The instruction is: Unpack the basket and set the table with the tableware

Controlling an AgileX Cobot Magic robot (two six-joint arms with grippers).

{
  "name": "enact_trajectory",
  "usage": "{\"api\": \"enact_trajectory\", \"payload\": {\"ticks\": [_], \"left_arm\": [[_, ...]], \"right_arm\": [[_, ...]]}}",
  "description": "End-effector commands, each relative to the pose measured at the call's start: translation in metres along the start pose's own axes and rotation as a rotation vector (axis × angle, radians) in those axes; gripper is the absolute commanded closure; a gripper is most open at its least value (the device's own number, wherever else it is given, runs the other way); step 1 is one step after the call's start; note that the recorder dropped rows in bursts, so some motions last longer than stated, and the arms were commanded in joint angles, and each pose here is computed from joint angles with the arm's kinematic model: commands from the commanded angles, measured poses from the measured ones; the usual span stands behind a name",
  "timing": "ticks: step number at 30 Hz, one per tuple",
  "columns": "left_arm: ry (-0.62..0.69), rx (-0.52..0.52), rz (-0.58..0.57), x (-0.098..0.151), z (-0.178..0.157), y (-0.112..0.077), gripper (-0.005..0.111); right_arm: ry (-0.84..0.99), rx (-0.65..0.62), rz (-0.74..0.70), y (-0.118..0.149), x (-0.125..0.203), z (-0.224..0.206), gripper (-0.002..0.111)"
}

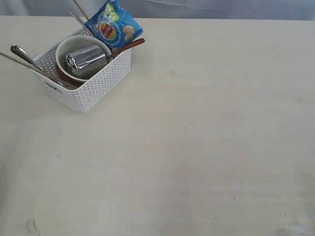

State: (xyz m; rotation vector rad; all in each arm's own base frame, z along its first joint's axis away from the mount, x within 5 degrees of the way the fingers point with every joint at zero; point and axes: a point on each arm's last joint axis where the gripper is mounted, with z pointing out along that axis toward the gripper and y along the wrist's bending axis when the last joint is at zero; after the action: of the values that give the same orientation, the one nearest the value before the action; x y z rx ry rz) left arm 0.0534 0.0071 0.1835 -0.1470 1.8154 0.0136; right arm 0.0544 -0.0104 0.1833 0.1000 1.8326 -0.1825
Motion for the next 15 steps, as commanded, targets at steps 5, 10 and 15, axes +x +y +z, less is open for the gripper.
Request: {"api": "enact_trajectory", "payload": {"ticks": [5,10,15], "left_arm": [[-0.004,0.006,-0.001,0.0,0.0,0.0,0.107],[-0.004,0.006,-0.001,0.0,0.0,0.0,0.107],[-0.004,0.006,-0.001,0.0,0.0,0.0,0.107]], "right_arm": [[-0.07,0.035,-0.105,-0.003,-0.006,0.0,0.109],[-0.257,0.043,-0.127,-0.002,-0.023,-0.003,0.109],[-0.345,0.029,-0.043,-0.002,-0.03,-0.005,0.109]]}}
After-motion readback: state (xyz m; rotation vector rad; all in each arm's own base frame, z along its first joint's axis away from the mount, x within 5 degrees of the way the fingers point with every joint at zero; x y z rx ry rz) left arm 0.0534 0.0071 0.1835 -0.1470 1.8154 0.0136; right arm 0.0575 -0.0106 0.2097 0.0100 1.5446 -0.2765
